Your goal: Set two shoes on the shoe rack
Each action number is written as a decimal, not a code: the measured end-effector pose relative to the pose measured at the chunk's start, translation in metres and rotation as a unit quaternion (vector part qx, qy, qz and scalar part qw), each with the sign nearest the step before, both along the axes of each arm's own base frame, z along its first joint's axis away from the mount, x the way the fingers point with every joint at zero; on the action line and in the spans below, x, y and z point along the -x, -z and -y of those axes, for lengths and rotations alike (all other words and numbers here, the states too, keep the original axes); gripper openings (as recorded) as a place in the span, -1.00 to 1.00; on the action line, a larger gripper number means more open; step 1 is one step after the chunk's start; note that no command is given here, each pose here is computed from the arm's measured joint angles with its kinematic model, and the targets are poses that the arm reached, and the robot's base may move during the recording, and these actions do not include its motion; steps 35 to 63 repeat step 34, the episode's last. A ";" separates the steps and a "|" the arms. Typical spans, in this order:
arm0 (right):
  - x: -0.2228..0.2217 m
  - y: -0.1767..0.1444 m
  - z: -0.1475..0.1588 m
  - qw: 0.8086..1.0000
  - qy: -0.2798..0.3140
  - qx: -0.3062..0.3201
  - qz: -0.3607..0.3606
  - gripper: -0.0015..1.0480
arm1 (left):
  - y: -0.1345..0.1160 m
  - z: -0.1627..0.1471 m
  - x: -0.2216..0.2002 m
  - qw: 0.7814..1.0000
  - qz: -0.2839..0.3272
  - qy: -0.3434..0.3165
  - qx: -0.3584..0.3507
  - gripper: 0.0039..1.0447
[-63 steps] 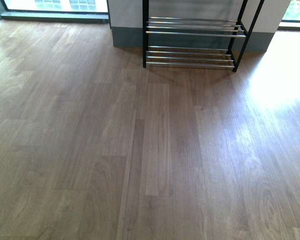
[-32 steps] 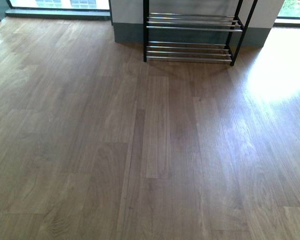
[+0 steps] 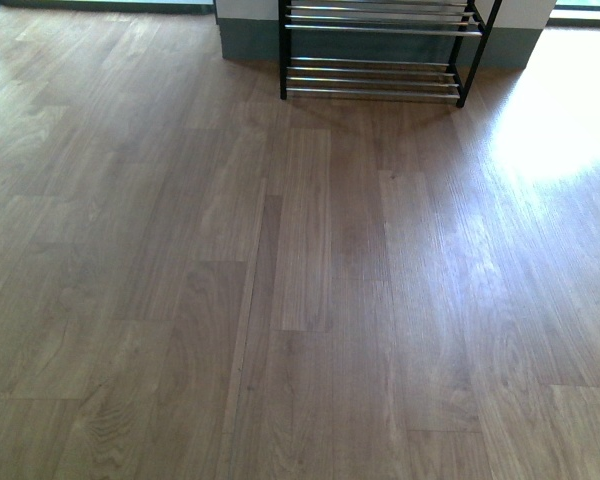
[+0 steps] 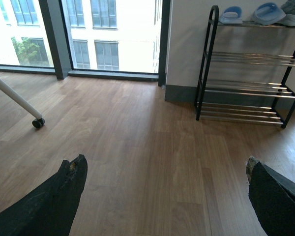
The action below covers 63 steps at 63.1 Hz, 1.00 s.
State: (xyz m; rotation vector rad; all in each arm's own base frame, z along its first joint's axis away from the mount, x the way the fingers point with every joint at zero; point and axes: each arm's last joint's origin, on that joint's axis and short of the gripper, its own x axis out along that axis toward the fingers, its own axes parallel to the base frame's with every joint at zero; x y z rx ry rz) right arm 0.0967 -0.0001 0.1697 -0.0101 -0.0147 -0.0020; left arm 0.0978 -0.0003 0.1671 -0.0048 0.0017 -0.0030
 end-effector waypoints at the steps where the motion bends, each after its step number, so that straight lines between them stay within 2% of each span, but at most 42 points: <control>1: 0.000 0.000 0.000 1.000 0.000 0.000 0.000 0.82 | 0.000 0.000 0.000 1.000 0.000 0.000 0.000 0.83; 63: 0.000 0.000 0.000 1.000 0.000 0.000 0.000 0.82 | 0.000 0.000 0.000 1.000 0.000 0.000 0.000 0.83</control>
